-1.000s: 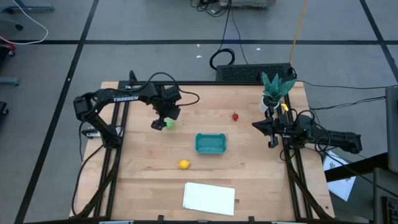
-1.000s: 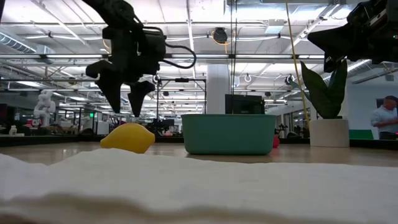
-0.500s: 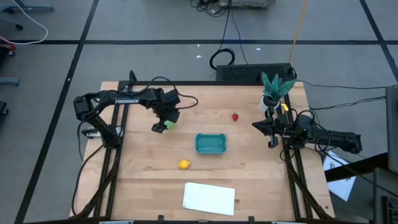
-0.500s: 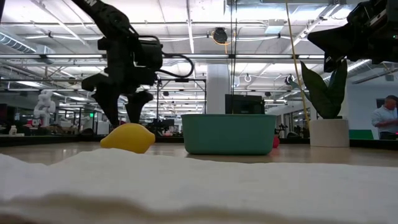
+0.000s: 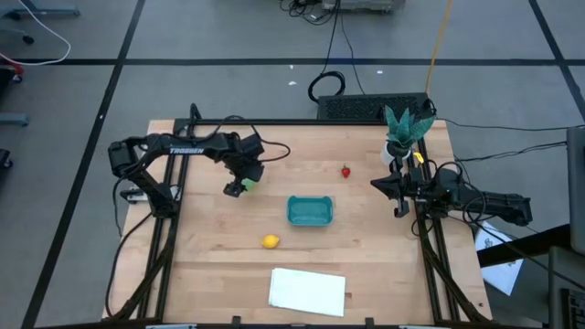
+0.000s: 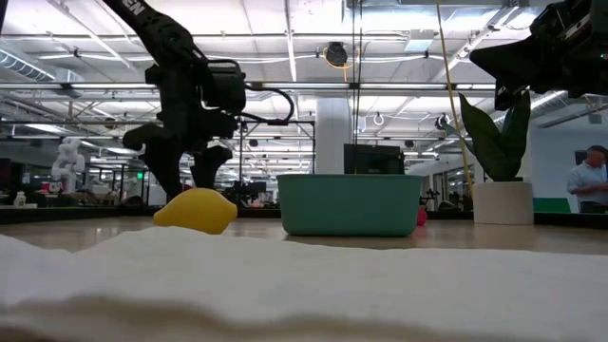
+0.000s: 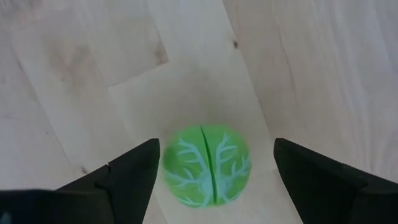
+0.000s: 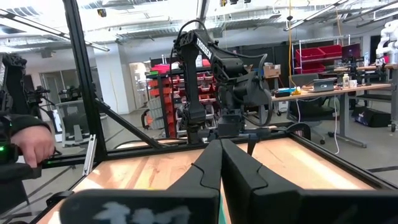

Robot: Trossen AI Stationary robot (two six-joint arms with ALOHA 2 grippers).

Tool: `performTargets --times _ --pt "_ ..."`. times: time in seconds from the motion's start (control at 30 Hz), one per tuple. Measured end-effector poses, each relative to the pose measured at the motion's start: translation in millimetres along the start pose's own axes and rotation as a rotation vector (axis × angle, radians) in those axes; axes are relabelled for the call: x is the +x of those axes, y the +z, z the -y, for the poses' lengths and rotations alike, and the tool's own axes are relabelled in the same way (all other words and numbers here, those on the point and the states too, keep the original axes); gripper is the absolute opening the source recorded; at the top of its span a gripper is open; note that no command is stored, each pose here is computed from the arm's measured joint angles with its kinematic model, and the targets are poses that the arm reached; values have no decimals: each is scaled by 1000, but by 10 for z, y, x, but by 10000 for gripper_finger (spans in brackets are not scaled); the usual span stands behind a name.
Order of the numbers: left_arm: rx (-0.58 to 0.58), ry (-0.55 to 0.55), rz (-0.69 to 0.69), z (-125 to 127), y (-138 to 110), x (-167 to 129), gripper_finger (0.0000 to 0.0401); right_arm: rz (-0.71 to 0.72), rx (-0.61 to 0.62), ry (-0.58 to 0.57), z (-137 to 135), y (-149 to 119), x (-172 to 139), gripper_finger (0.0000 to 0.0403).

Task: Pick and placing Produce into tupperware
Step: Put the green cabbage into the blue bin

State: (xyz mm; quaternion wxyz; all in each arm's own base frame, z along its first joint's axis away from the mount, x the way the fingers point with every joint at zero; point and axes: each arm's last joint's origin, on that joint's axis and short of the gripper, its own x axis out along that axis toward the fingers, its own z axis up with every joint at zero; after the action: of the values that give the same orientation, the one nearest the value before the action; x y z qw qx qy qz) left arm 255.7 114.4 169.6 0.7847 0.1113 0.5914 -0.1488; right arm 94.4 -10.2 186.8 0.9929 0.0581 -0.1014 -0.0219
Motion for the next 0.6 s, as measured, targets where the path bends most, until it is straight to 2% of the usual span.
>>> performTargets --times 0.37,0.6 --pt "4 29 0 -4 -16 39 322 0 0 0 0 0 0 0" --pt "-19 -9 -39 -27 -35 183 321 0 7 0 0 0 0 0"
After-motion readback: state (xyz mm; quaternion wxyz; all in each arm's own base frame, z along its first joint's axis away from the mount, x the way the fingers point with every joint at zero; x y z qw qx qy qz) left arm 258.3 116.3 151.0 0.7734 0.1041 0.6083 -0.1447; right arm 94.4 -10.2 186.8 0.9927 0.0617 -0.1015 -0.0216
